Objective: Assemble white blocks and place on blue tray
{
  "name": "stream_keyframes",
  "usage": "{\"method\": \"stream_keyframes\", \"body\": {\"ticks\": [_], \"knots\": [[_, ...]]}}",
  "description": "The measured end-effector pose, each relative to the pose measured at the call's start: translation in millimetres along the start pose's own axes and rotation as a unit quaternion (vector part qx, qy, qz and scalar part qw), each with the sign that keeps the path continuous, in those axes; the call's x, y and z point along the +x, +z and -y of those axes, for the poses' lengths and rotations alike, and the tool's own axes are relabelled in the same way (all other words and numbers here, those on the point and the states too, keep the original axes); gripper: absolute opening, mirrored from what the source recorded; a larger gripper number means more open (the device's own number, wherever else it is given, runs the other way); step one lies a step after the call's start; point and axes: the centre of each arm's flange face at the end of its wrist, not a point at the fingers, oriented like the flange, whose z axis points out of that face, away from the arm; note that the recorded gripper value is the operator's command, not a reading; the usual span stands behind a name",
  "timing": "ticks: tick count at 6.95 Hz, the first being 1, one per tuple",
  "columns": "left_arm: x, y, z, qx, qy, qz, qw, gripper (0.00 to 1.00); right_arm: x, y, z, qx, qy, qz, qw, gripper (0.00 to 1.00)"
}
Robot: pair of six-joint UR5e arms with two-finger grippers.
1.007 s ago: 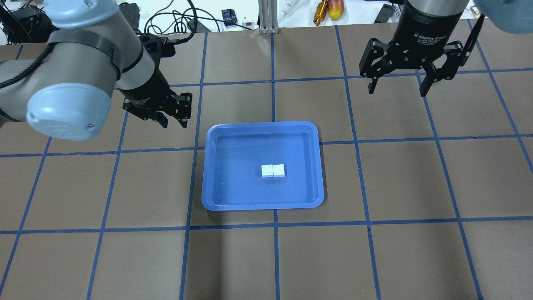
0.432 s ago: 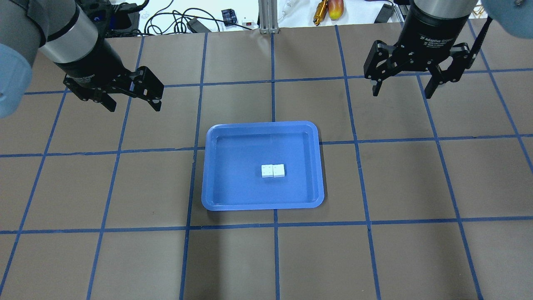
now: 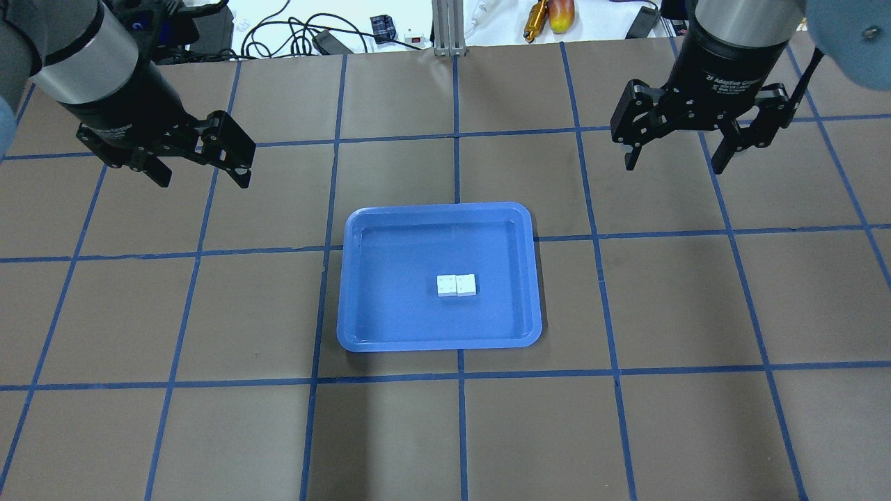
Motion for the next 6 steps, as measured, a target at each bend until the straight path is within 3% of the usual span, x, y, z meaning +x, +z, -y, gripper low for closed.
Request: {"method": "stream_keyframes", "body": {"ticks": [3,6], "knots": [[-4.3,-4.8,36.1,-0.012,-0.003,0.002,0.9999,1.00,1.1,-1.1,-1.8,0.002,-0.012,0.000,0.9999,1.00],[-0.6,3.5,47.8,-0.023,0.001,-0.001,0.9997,1.00,0.4,-1.3,-2.1,0.002,-0.012,0.001,0.9999,1.00]]}}
